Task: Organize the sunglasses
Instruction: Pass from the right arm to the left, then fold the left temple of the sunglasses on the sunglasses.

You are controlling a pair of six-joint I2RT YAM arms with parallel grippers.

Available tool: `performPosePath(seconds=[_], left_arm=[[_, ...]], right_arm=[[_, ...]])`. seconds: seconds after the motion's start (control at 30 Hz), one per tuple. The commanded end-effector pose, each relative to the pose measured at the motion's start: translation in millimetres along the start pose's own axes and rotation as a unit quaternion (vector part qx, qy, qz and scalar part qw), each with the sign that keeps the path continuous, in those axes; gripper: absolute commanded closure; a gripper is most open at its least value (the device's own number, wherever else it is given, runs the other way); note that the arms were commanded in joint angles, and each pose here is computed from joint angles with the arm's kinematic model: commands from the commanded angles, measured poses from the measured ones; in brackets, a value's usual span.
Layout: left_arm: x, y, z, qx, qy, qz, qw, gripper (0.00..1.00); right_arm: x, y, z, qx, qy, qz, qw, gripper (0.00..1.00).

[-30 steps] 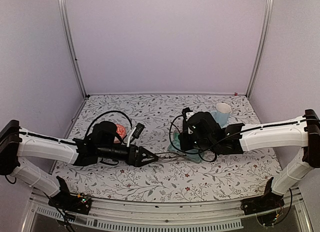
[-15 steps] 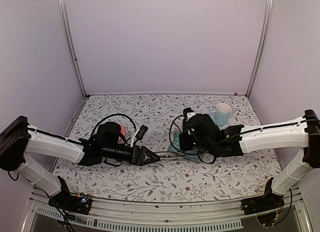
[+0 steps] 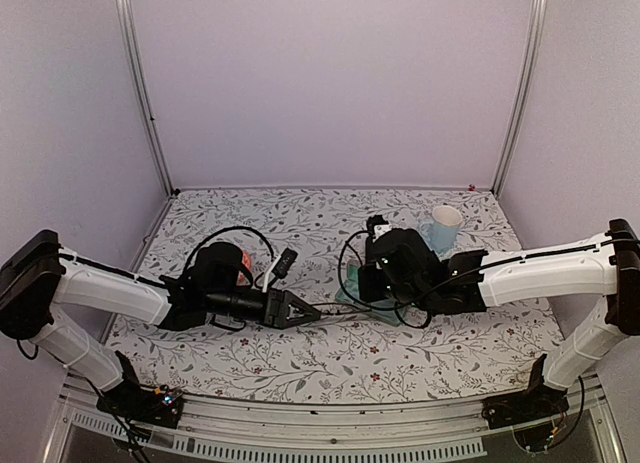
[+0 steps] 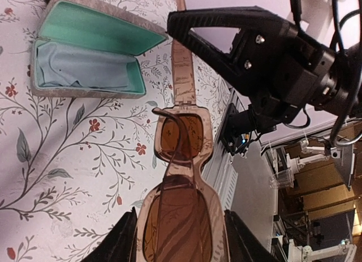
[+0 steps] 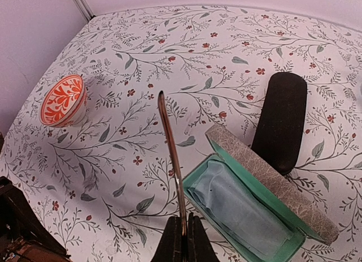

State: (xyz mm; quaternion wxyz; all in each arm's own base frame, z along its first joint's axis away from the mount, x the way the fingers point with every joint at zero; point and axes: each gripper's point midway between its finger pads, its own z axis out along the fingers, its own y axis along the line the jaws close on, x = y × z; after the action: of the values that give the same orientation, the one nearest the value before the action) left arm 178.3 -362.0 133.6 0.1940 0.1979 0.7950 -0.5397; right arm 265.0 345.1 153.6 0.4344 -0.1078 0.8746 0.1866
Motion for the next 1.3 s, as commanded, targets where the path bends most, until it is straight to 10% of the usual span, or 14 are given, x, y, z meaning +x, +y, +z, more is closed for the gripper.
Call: performPosePath(seconds=[0.0, 0.37, 1.27], left_arm=[[-15, -5, 0, 0.01, -0.017, 0.009, 1.0, 0.64], [-16, 1, 4, 0.0, -0.008, 0.025, 1.0, 0.81], [-14, -5, 0, 0.0, 0.014, 0.087, 0.996, 0.85]], right_arm=[[0, 4, -4, -0.006, -0.006, 0.006, 1.0, 1.0], [9, 32, -13, -0.104, 0.004, -0.02, 0.994, 0.71], [55, 89, -54, -0.337, 0.063, -0.124, 0.931, 0.46]])
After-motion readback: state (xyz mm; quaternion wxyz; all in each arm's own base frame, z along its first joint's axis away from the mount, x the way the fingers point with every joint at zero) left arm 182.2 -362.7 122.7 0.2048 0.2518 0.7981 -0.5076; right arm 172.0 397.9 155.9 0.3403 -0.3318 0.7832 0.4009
